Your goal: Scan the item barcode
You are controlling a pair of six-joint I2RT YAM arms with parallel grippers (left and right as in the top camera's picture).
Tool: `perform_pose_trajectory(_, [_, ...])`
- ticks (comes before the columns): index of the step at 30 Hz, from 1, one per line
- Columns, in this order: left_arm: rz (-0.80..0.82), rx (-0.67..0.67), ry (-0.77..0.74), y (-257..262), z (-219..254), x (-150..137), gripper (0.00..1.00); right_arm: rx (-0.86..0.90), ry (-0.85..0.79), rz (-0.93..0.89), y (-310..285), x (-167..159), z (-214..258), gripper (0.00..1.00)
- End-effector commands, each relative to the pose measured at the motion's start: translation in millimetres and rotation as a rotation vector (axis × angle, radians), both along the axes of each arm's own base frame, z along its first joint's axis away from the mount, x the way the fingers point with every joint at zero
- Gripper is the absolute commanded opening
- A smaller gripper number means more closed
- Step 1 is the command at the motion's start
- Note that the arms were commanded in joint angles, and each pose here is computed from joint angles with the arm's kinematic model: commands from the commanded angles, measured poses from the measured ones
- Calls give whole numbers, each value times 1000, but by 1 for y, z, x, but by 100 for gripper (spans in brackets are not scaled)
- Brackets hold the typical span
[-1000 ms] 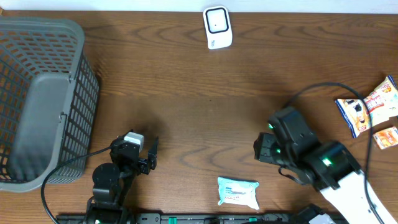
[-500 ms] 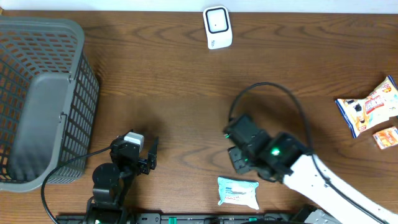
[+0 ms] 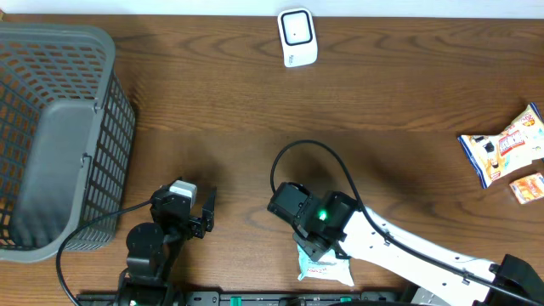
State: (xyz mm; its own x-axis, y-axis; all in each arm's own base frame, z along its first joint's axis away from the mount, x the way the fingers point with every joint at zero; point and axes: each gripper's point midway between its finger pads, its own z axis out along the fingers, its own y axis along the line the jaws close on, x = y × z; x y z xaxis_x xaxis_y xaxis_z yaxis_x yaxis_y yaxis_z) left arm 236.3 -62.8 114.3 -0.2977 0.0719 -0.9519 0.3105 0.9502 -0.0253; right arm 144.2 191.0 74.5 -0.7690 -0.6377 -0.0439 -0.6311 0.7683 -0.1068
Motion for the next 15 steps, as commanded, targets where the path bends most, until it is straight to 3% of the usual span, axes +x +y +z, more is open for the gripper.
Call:
perform_pose_trajectory(1, [-6, -14, 44, -1, -13, -4, 77, -8, 62, 34, -2, -15, -1, 51])
perform_pose_trajectory(15, [-6, -14, 44, -1, -13, -4, 77, -85, 142, -93, -29, -45, -32, 52])
